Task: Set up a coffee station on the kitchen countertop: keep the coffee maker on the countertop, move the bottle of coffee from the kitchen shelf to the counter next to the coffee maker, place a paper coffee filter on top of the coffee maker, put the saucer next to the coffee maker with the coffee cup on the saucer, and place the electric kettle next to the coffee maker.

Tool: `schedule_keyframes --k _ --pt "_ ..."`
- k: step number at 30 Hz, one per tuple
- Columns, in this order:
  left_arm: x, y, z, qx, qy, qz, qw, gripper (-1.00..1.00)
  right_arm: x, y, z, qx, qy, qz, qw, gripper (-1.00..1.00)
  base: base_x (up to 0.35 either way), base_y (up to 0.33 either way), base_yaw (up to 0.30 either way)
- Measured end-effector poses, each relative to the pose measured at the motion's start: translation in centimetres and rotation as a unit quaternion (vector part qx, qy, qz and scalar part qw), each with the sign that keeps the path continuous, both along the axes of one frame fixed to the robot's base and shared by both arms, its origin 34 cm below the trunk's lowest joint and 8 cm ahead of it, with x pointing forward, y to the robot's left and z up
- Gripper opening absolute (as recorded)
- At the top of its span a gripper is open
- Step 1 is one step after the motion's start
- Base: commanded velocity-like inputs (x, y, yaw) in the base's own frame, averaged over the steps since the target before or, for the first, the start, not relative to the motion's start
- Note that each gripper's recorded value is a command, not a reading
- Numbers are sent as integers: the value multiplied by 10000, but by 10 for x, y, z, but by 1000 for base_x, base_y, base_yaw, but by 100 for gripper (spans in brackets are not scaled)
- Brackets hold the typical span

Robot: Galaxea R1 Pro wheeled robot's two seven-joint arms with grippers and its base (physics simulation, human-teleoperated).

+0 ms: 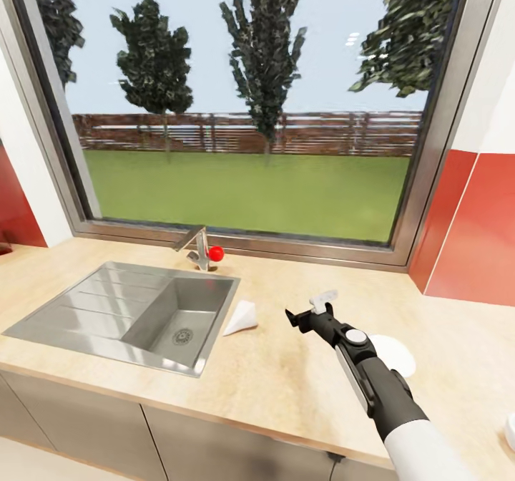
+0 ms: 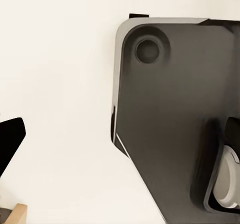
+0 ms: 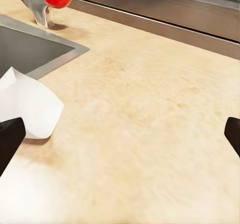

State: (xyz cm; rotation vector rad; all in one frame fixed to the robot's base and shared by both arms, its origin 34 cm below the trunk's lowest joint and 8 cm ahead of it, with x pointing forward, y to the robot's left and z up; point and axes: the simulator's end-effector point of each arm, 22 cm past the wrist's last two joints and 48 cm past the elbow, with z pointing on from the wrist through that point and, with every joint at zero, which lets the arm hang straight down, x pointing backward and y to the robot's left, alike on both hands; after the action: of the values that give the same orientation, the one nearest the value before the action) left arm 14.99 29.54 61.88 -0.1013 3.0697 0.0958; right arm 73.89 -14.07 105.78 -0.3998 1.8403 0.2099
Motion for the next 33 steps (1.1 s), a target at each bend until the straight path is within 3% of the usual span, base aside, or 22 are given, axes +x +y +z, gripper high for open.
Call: schedule_keyframes --k 2,7,13,19,33 --pt "0 1 0 4 1 -2 10000 100 0 0 0 1 0 -1 10000 100 87 0 0" --pt "1 2 0 9 -15 -12 10000 100 -6 2 -34 -24 362 -12 9993 100 15 0 0" --pt "1 4 0 24 -18 -9 10000 100 -9 10 -37 -70 387 80 9992 100 76 121 0" --pt "1 4 0 20 -16 -13 10000 100 -21 27 -62 -254 614 325 9973 100 12 17 0" --pt "1 1 0 5 -16 -27 10000 100 -26 29 -77 -290 770 353 9960 100 76 54 0"
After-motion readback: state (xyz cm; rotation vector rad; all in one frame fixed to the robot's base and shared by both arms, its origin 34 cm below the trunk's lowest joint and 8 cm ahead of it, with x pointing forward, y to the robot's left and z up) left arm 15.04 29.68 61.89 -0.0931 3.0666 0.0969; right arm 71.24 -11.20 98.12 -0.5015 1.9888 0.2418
